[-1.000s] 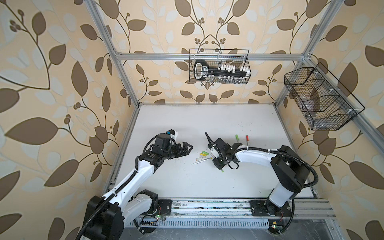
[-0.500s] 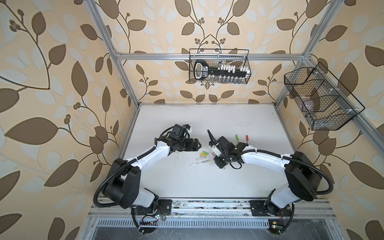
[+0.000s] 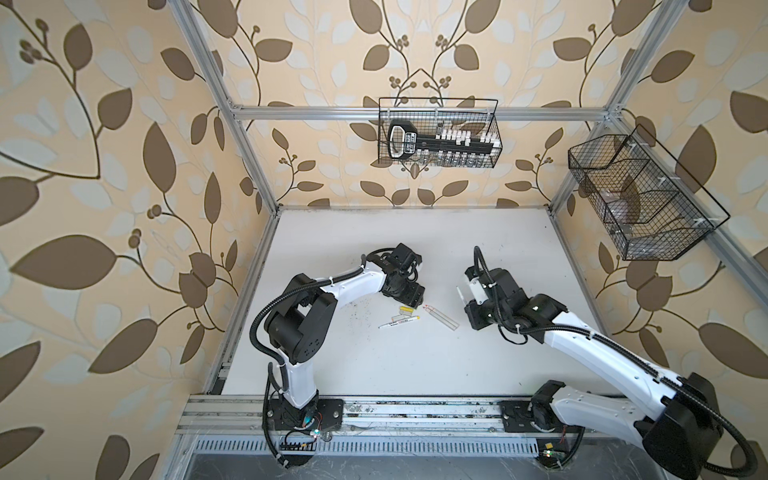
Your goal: Insert the pens into the pen caps
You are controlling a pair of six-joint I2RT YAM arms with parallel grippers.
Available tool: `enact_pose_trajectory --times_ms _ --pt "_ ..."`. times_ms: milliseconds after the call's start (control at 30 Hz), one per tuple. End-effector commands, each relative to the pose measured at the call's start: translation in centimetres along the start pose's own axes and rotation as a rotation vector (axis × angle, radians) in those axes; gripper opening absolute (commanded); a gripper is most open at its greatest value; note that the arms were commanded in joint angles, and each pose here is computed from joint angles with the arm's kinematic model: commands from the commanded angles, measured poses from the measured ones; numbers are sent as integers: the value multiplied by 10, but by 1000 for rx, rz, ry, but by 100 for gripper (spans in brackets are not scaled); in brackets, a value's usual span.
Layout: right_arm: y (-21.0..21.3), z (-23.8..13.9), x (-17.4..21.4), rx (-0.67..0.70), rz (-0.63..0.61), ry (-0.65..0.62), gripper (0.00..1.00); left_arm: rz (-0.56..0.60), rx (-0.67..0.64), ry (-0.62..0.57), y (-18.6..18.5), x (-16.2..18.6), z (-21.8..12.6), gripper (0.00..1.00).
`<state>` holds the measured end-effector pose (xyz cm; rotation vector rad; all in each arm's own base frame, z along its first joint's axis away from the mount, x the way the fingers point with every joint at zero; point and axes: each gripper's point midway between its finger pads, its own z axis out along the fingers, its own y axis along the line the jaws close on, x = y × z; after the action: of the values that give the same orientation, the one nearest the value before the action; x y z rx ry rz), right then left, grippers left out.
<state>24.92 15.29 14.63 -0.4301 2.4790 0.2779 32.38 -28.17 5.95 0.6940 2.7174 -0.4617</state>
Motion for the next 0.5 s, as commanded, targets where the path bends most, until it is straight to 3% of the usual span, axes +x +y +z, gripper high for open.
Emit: enact_pose_trajectory --times_ms 0,133,467 --pt "-3 -7 11 -19 6 22 9 68 -81 34 2 1 0 76" --pt "-3 -11 8 -34 14 3 9 124 -169 80 7 3 8 76" --pt "-4 -13 5 -42 7 -9 9 159 -231 160 12 3 22 75"
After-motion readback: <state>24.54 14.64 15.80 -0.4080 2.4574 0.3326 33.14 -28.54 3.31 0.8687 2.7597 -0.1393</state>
